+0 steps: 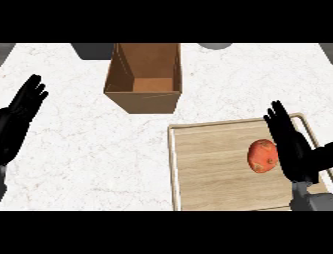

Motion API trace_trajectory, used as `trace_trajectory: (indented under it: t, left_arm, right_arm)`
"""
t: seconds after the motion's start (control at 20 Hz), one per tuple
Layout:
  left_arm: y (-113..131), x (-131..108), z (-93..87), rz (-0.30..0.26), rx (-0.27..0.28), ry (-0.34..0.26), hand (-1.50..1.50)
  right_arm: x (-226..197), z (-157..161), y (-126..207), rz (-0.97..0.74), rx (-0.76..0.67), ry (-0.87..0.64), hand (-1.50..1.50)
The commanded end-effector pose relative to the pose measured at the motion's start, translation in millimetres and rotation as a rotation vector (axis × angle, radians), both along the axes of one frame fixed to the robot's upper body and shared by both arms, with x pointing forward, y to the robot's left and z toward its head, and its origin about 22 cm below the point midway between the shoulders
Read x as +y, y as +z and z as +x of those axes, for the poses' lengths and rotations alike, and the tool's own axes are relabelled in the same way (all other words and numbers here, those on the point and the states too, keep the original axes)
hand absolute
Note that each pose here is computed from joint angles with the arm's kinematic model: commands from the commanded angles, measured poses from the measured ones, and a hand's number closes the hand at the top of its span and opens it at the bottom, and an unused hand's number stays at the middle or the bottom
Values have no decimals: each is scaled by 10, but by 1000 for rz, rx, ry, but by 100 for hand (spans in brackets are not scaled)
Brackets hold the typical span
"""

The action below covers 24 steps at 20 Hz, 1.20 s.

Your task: Pick the squash from the tray and place it in the cardboard box

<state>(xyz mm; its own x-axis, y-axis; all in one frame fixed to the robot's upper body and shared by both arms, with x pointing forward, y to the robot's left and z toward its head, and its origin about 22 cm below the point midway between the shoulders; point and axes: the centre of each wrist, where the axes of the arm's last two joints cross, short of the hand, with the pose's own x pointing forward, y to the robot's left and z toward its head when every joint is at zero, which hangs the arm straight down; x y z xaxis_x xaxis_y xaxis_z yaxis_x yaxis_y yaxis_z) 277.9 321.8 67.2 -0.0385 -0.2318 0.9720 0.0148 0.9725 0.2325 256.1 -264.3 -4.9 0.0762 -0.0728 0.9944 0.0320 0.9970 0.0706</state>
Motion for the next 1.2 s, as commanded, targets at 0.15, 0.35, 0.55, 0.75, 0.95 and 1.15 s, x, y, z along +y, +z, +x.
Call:
trace_trajectory:
  t: [0.15,0.35,0.55,0.75,0.95,1.15]
  left_arm:
    - [-218,179,-197,105,73,160,0]
    - [-413,232,-346,127,122,199,0]
    - [-564,6,-407,121,137,186,0]
    - [-677,-180,-444,130,143,159,0]
    - [-576,-203,-373,148,107,187,0]
    - [-637,-329,-384,143,106,160,0]
  right_arm:
    - [-256,27,617,145,-572,-439,-150]
    - [-875,-342,194,-183,-349,-936,150]
    - [-508,-277,337,267,-547,-1149,-150]
    - [-366,-672,-102,141,-628,-1141,-150]
    - [-299,-1187,-401,-137,-415,-974,-150]
    - [-550,-1477,-330,-288,-275,-841,-150]
